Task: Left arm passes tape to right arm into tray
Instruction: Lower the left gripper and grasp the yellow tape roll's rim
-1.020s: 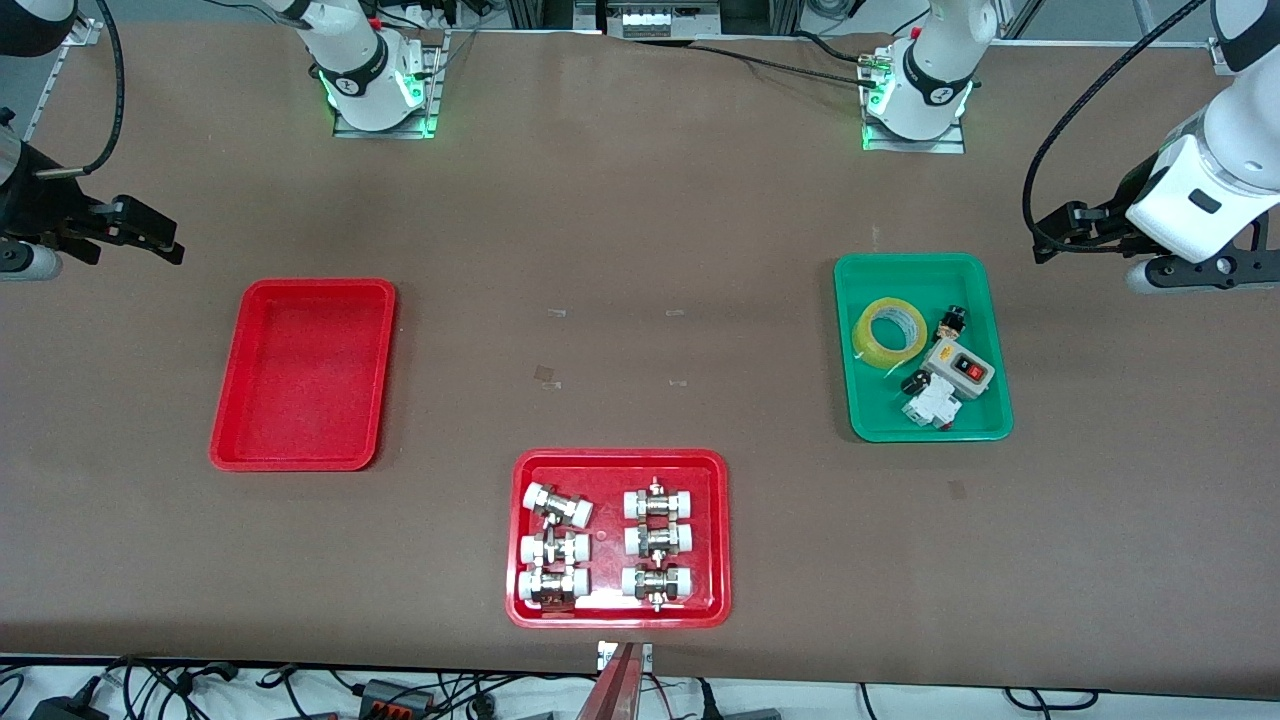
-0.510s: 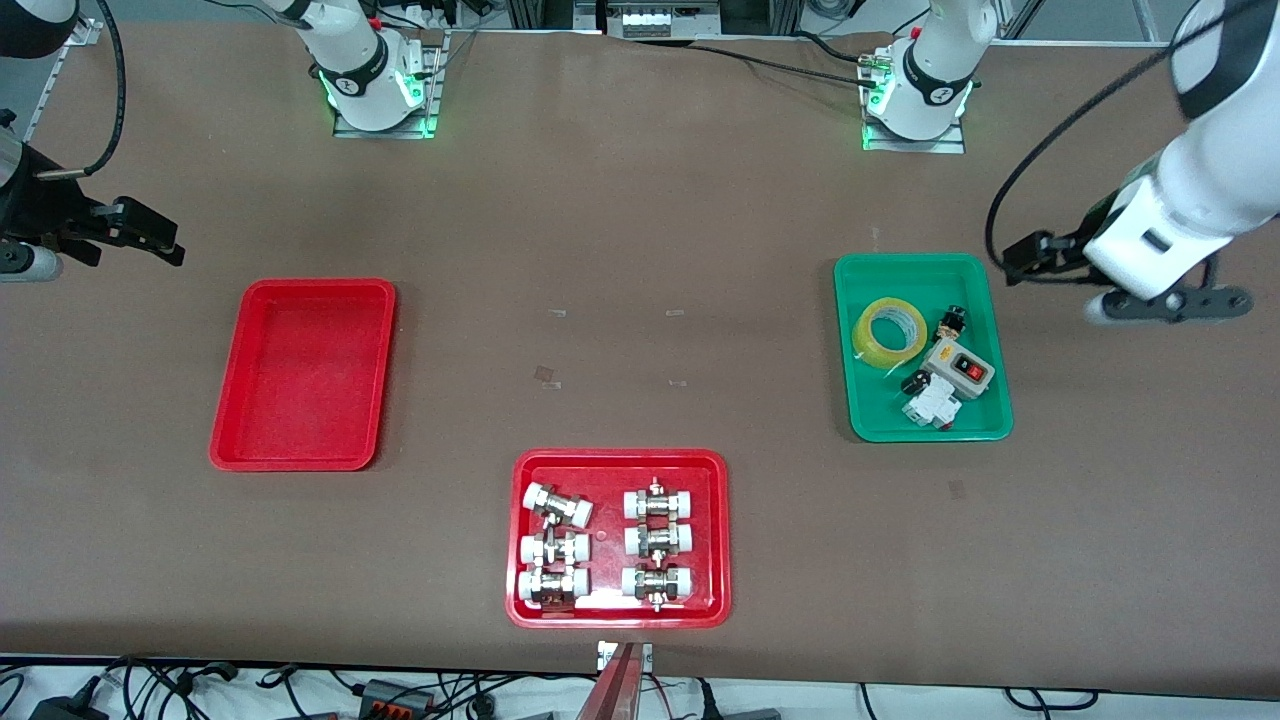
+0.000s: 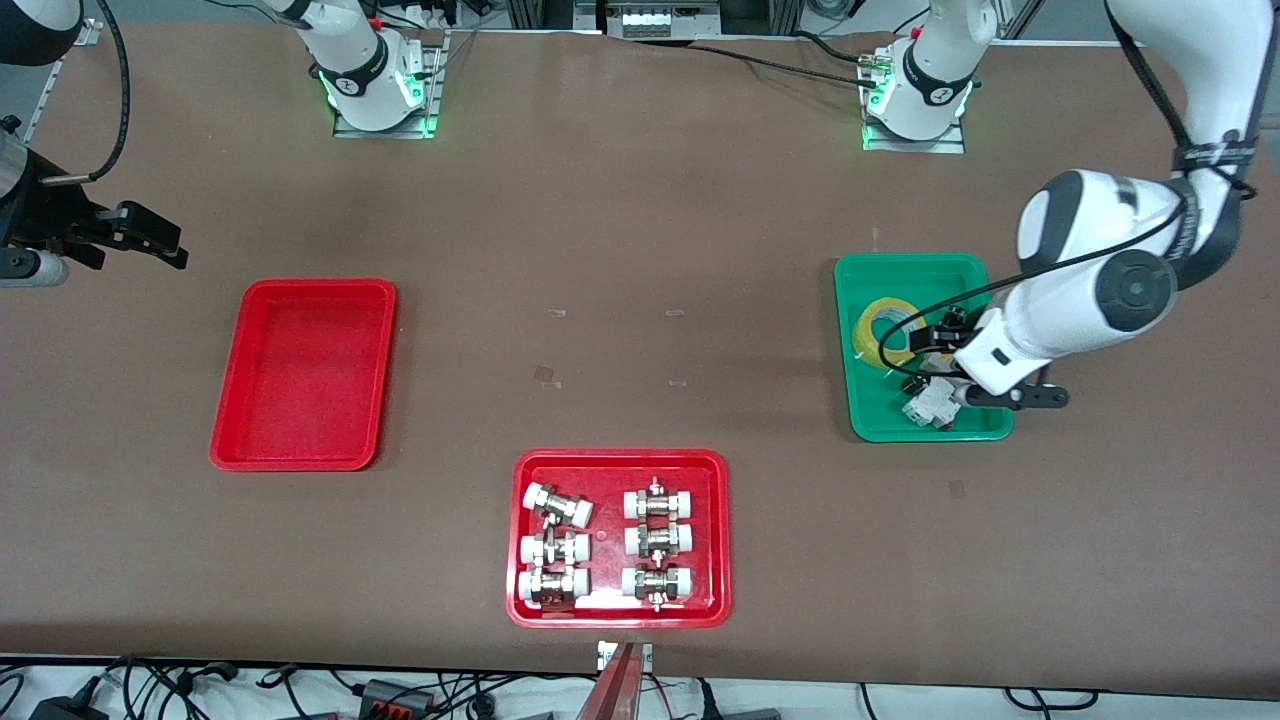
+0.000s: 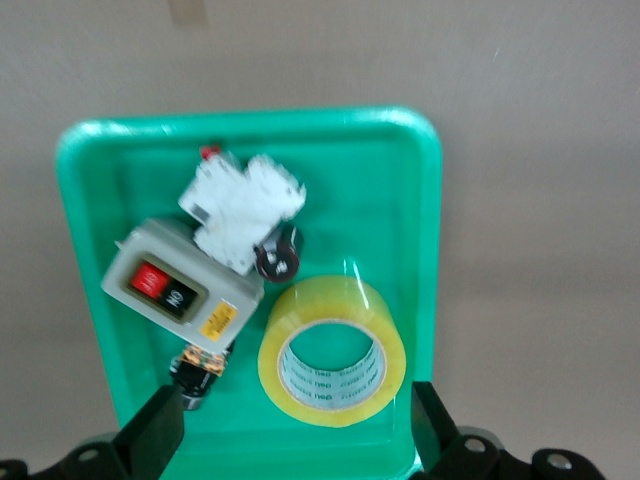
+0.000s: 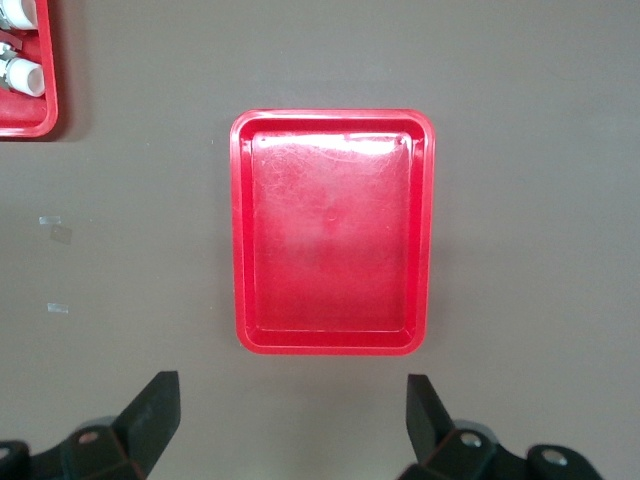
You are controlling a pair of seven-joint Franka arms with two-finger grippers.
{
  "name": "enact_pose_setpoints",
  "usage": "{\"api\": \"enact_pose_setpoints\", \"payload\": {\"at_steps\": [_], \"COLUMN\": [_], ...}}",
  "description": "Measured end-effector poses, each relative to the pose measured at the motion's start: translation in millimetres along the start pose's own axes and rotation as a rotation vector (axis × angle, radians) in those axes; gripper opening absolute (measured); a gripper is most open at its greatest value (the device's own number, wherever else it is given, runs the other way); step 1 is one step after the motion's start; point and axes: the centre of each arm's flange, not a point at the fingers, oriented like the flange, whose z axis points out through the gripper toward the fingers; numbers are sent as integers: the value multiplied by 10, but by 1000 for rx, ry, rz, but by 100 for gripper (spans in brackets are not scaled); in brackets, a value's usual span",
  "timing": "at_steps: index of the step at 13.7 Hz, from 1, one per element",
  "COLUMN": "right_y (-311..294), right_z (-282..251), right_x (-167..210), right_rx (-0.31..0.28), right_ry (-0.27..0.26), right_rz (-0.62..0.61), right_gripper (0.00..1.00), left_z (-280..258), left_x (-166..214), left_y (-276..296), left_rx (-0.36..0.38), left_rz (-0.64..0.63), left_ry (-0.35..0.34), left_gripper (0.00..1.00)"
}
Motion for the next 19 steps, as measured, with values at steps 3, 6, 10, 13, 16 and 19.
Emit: {"api": "enact_pose_setpoints", "payload": {"at_steps": [3, 6, 10, 13, 16, 19], "right_y": [1, 1, 1, 2, 1, 1], "right_z": [9, 21, 32, 35, 38, 39], "right_x": [22, 34, 38, 40, 40, 41], "right_rx": [0, 0, 0, 0, 0, 0], "right_ry": [9, 10, 8, 7, 7, 6], "right_rz": [0, 0, 0, 0, 0, 0], "right_gripper": [100, 100, 100, 100, 100, 100], "left_z": [429, 949, 1093, 1136, 1182, 1284], "left_x": [-179, -402, -481, -510, -532, -520], "left_y": [-46, -107, -192, -204, -206, -241], "left_rx": [2, -8, -10, -9, -9, -18], "left_rz": [-3, -8, -23, -26, -27, -37], "left_ry": [-1, 36, 27, 17, 9, 18], "left_gripper": [100, 100, 100, 100, 96, 78]}}
